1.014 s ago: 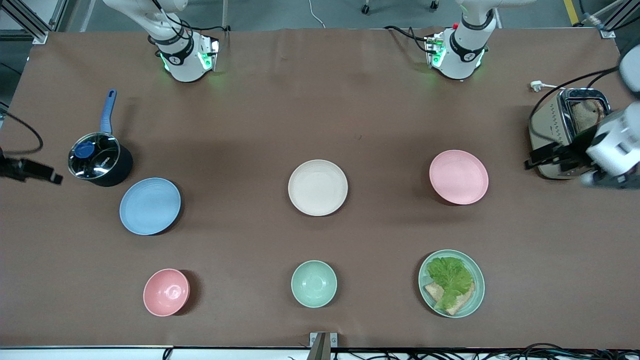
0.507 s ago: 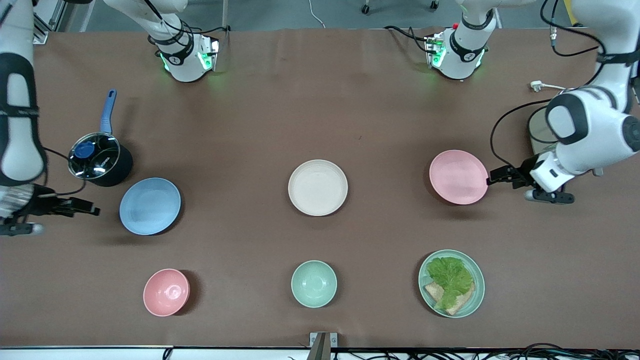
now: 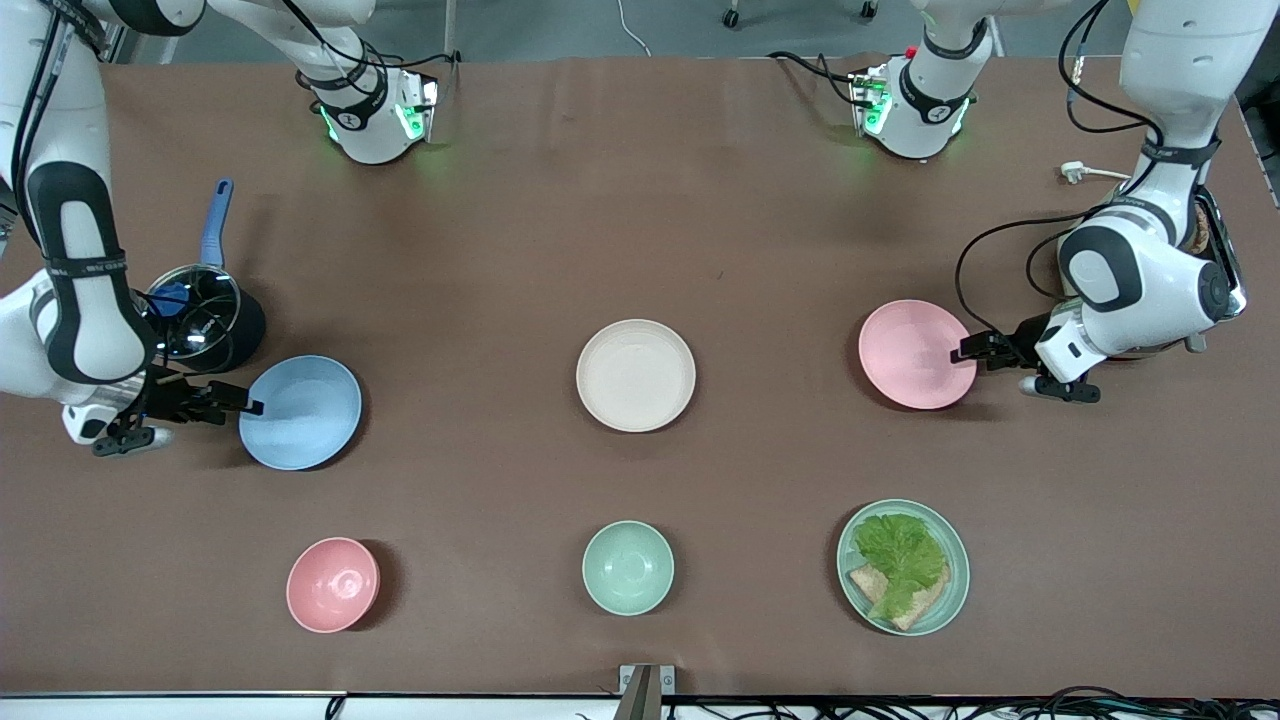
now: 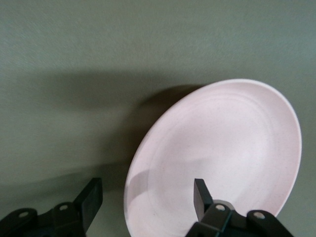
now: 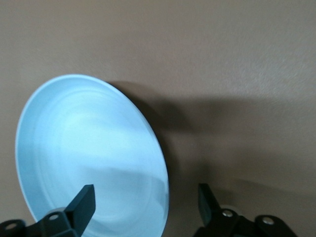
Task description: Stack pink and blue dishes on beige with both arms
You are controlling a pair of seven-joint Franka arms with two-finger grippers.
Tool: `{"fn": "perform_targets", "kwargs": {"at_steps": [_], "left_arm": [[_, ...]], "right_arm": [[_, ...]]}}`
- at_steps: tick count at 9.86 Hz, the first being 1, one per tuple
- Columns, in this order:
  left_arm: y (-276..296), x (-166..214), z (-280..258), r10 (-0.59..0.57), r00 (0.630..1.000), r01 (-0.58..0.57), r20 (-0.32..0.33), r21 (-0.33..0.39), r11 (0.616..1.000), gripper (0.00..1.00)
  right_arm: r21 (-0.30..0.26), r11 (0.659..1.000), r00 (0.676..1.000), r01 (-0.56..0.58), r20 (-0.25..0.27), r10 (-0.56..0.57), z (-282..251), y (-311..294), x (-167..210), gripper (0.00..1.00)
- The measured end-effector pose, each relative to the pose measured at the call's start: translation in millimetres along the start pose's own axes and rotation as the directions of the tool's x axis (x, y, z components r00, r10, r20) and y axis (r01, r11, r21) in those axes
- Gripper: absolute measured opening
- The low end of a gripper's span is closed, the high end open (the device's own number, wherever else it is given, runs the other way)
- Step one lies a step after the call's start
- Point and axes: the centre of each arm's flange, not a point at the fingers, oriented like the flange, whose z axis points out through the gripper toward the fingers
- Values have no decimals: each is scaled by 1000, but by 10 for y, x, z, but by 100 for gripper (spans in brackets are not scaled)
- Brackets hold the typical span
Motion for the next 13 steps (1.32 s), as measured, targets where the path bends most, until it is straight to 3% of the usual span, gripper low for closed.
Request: {"fn": "perform_targets", "kwargs": {"at_steps": [1,4,5,7,8,11,13], "left_arm": [[-18,-12,60,-6,1000,6,6,-8,1000,65],[-26,-7,75,-5,1000,5,7,-9,1000,19],[-6,8,29,4,1000,-4,0,-13,1000,8],[167,75,-224,35,999,-36,-40,-19,999,8],[388,119,-318,62,997,-63,-51,-31,997,8],[1588,241,-202,105,994,-108,-41,-78,991,7],[2477,205,132,49,997,-54,-63,-83,995,7]], "right_arm": [[2,1000,1000,-4,9,4,56,20,-17,79],[8,1000,1000,-21,22,21,117,76,-101,62],[12,1000,999,-29,20,28,120,93,-118,45],[18,999,999,-40,10,40,111,109,-122,13],[24,999,999,-41,6,41,89,99,-107,5],[33,999,1000,-29,-1,29,-345,166,43,5],[0,998,998,-58,38,58,-991,160,249,5]]}}
